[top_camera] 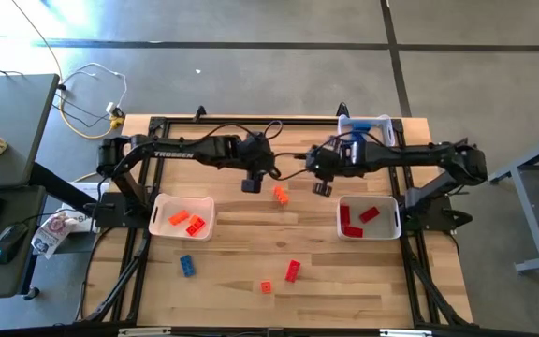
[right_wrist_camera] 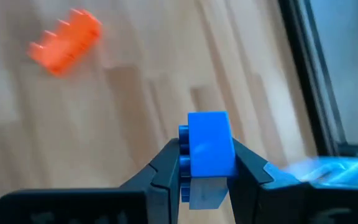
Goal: Sort & place blocks by color
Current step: Put the blue game piece into the transparent bin
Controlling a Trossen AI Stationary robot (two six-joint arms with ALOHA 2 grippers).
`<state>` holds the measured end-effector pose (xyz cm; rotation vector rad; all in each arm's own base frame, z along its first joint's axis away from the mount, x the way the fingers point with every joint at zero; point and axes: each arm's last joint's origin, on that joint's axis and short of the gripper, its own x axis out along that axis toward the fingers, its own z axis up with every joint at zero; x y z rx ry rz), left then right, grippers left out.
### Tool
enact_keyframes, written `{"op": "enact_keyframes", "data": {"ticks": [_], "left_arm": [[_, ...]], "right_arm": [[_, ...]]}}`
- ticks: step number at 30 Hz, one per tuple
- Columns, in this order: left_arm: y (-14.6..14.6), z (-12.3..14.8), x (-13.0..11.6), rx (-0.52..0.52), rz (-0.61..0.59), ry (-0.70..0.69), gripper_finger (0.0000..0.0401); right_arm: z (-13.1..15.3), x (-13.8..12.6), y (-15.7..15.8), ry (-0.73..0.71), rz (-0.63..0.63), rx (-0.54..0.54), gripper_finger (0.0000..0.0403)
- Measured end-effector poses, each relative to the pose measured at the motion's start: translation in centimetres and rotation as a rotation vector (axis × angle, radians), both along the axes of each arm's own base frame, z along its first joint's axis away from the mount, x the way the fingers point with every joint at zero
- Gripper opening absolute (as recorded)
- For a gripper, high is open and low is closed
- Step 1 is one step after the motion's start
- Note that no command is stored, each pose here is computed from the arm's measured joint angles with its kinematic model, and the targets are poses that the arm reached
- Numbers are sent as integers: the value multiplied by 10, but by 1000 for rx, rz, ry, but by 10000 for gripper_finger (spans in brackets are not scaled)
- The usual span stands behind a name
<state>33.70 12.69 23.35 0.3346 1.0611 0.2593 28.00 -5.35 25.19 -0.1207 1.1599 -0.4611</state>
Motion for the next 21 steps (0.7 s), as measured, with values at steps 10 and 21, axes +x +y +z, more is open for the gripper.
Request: {"op": "enact_keyframes", "data": {"ticks": [10,21], "left_arm": [[17,-1,-8,10,63,13,219],[40,0,-19,78,197,37,218]], "right_arm": [[-2,-16,-37,73,-115,6,74],[-2,-34,-74,119,-275,-30,74]]}}
